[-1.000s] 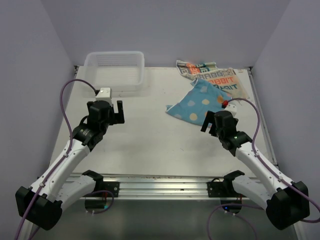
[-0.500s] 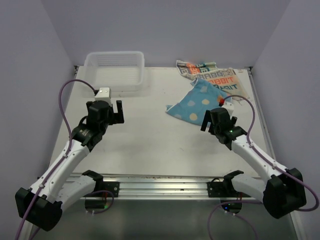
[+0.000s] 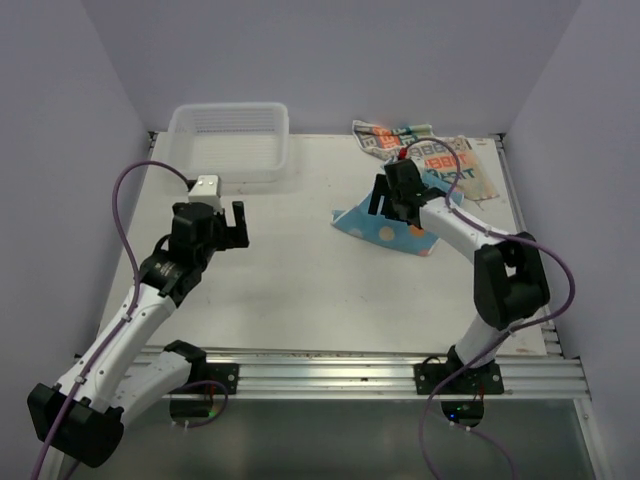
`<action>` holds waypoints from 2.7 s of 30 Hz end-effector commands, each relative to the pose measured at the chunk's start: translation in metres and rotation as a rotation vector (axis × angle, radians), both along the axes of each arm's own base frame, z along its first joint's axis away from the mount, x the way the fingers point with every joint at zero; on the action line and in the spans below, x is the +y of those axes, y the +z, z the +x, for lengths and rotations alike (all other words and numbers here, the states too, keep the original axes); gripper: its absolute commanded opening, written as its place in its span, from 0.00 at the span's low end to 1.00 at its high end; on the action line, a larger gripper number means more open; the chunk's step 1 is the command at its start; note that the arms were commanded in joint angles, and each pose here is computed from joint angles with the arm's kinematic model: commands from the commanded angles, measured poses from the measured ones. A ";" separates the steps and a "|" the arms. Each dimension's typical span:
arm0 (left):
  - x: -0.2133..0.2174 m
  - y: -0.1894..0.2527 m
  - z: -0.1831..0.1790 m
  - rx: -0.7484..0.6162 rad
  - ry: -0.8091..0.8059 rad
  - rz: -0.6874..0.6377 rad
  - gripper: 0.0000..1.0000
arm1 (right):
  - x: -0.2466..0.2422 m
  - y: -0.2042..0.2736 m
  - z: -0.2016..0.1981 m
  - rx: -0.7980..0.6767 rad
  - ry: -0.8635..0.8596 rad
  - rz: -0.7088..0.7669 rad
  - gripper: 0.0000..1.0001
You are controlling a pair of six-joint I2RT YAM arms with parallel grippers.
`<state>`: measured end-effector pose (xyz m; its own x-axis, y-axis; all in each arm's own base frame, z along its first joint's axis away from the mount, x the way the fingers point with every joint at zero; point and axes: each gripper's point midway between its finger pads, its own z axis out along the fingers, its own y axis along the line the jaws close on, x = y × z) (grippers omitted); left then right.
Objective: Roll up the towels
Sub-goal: Move the towel to the center of the board
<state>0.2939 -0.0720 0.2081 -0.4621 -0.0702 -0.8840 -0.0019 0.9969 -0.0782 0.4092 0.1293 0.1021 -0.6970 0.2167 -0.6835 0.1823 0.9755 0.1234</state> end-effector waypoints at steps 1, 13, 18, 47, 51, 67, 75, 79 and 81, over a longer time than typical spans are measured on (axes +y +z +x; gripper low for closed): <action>-0.008 0.015 0.003 -0.043 -0.030 -0.042 1.00 | 0.049 0.012 0.019 -0.016 0.124 0.078 0.83; -0.016 0.021 0.000 -0.060 -0.078 -0.067 1.00 | 0.085 -0.042 0.035 0.136 0.124 -0.069 0.72; -0.018 0.020 0.000 -0.056 -0.091 -0.071 1.00 | 0.082 -0.057 0.033 0.149 0.105 -0.071 0.49; 0.000 0.019 0.002 -0.065 0.006 -0.036 1.00 | 0.194 0.129 -0.072 -0.089 0.605 0.236 0.00; 0.009 0.020 0.002 -0.067 0.059 -0.024 1.00 | 0.220 0.112 -0.101 -0.075 0.696 0.279 0.00; -0.093 0.023 -0.029 0.023 -0.447 -0.337 1.00 | 0.240 0.037 -0.140 0.007 0.800 0.329 0.00; -0.095 -0.013 -0.039 0.108 -0.330 -0.516 0.99 | 0.239 0.037 -0.150 -0.010 0.854 0.350 0.00; -0.089 -0.035 -0.038 0.174 -0.165 -0.628 0.96 | 0.236 0.037 -0.151 -0.043 0.833 0.376 0.00; -0.090 -0.037 -0.036 0.178 -0.134 -0.672 0.96 | 0.238 0.038 -0.153 -0.076 0.826 0.416 0.00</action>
<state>0.2461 -0.1604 0.1579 -0.6879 -0.3519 -0.6348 0.1348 0.7975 -0.5881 0.2523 0.3542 0.1035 -0.7569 -0.1834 -0.6272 -0.5313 0.7315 0.4274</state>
